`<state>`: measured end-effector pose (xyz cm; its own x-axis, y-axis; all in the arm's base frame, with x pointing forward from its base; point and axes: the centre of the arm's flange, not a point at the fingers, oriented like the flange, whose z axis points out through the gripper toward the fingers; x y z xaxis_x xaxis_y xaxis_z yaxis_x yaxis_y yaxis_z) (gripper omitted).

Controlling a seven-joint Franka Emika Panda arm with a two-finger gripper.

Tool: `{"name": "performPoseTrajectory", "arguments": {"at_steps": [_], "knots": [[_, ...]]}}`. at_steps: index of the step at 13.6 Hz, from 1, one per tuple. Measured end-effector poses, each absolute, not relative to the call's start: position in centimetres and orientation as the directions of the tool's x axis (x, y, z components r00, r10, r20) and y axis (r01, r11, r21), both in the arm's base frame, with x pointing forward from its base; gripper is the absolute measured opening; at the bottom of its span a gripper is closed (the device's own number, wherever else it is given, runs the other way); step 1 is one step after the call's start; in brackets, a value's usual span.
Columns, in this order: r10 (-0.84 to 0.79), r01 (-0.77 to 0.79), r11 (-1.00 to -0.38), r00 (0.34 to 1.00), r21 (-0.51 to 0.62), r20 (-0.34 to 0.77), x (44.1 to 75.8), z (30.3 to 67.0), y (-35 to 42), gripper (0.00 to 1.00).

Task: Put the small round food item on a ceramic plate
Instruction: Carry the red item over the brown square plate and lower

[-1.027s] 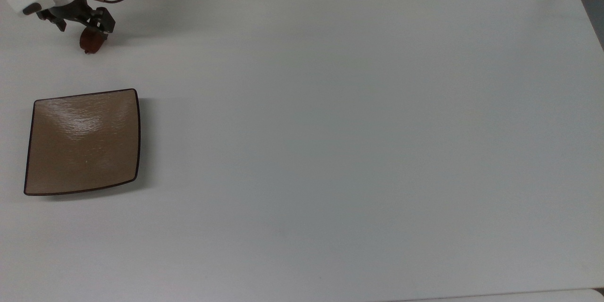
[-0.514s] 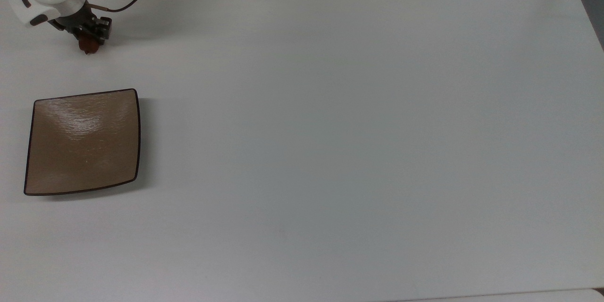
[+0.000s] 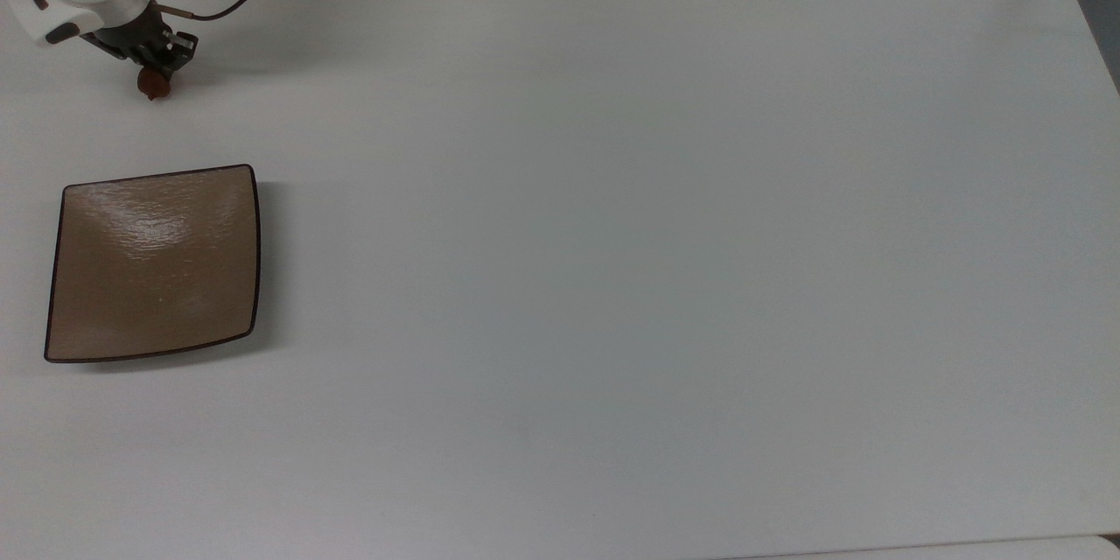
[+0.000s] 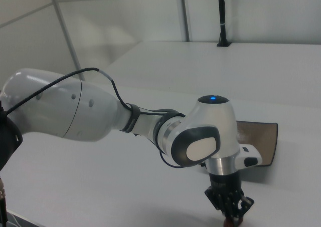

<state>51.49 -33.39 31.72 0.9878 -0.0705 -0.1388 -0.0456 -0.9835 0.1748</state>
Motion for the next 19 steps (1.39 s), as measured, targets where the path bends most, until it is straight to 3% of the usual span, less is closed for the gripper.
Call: {"name": "performPoseTrajectory", "arguments": {"at_steps": [2,13,19], "knots": [[-0.071,-0.052,-0.982,0.992,0.183,-0.099,52.6,33.4,-33.5,0.11],[-0.19,-0.18,-0.982,0.954,-0.065,0.231,61.3,42.6,-28.0,0.18],[-0.402,-0.379,-0.915,0.886,-0.136,0.233,66.6,40.2,-27.5,0.22]]}}
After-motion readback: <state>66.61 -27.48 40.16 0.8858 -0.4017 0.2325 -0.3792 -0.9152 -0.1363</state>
